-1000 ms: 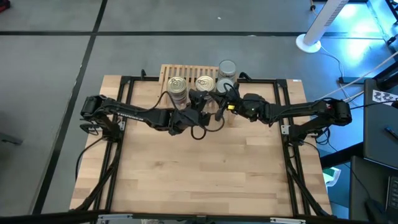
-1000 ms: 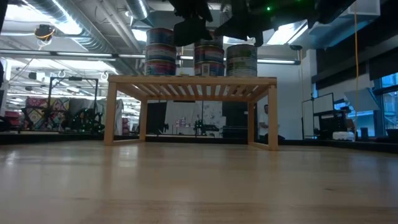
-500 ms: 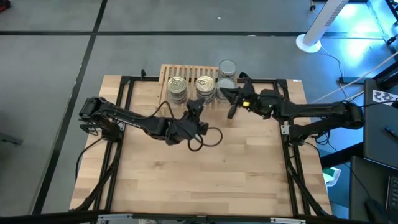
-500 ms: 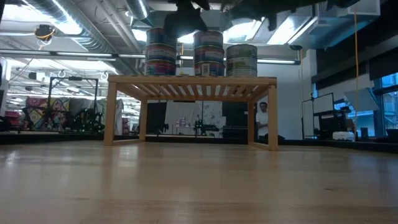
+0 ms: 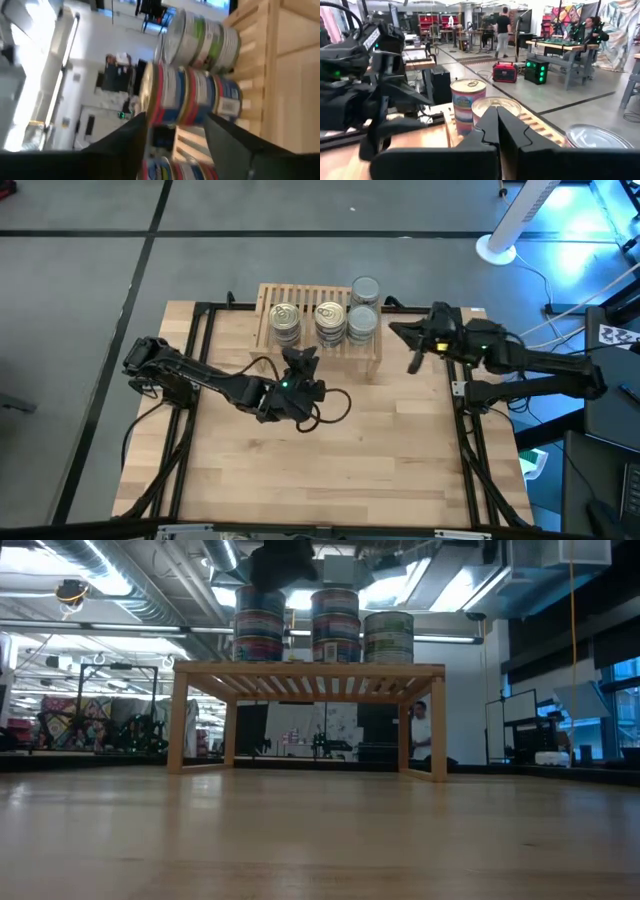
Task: Stack canned seafood by type on shelf
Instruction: Return to Home Position
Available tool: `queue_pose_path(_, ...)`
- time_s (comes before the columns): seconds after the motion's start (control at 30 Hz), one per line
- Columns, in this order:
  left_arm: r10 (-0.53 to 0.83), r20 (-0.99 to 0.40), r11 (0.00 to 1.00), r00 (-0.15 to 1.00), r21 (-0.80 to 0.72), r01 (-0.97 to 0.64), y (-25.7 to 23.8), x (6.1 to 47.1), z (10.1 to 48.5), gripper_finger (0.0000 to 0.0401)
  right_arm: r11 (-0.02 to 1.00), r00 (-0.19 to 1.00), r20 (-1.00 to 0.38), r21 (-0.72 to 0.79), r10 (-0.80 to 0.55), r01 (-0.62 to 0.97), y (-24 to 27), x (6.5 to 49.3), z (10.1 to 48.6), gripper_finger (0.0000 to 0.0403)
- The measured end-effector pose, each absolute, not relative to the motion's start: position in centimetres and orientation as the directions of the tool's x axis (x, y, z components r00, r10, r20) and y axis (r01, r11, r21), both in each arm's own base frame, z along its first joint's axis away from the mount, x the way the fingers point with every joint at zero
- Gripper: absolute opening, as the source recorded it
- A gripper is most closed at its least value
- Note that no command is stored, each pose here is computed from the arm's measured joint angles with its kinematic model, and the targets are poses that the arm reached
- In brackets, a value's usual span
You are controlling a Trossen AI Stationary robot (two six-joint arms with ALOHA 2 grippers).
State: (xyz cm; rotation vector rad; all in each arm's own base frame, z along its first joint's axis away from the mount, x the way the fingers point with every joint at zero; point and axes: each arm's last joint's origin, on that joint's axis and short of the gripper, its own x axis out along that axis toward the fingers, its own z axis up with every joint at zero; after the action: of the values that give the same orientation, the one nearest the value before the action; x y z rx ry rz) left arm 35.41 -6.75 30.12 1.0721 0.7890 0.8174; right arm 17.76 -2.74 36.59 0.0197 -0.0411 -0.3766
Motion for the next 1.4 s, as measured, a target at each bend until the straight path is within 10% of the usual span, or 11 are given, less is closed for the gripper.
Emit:
queue_pose_path(0.37,0.803,-0.471,0.581,0.364,0.754,-0.307,-5.8,29.0,28.6,0.0007,0.938,0.938,-0.012,-0.008,-0.346,0.346,-2.1,12.9,36.2,0.0001)
queue_pose_path(0.7,0.746,-0.550,0.665,0.376,0.587,-0.461,-4.4,24.4,26.5,0.0002,0.974,0.973,0.037,0.000,-0.226,0.226,-1.9,13.9,30.0,0.0001)
queue_pose_path(0.97,0.569,-0.552,0.815,0.610,0.281,-0.506,-2.7,19.8,23.4,0.0003,1.000,0.999,0.050,-0.013,-0.005,0.006,-1.3,14.3,27.5,0.0001)
queue_pose_path(1.13,0.427,-0.383,0.899,0.819,0.077,-0.432,-1.3,18.0,21.8,0.0001,0.995,0.995,0.031,-0.038,0.093,-0.091,-1.0,14.4,26.5,0.0001)
queue_pose_path(1.4,0.476,-0.266,0.866,0.838,-0.023,-0.499,0.5,15.0,18.7,0.0002,0.998,0.998,0.011,0.030,0.058,-0.058,-1.0,13.4,22.7,0.0001)
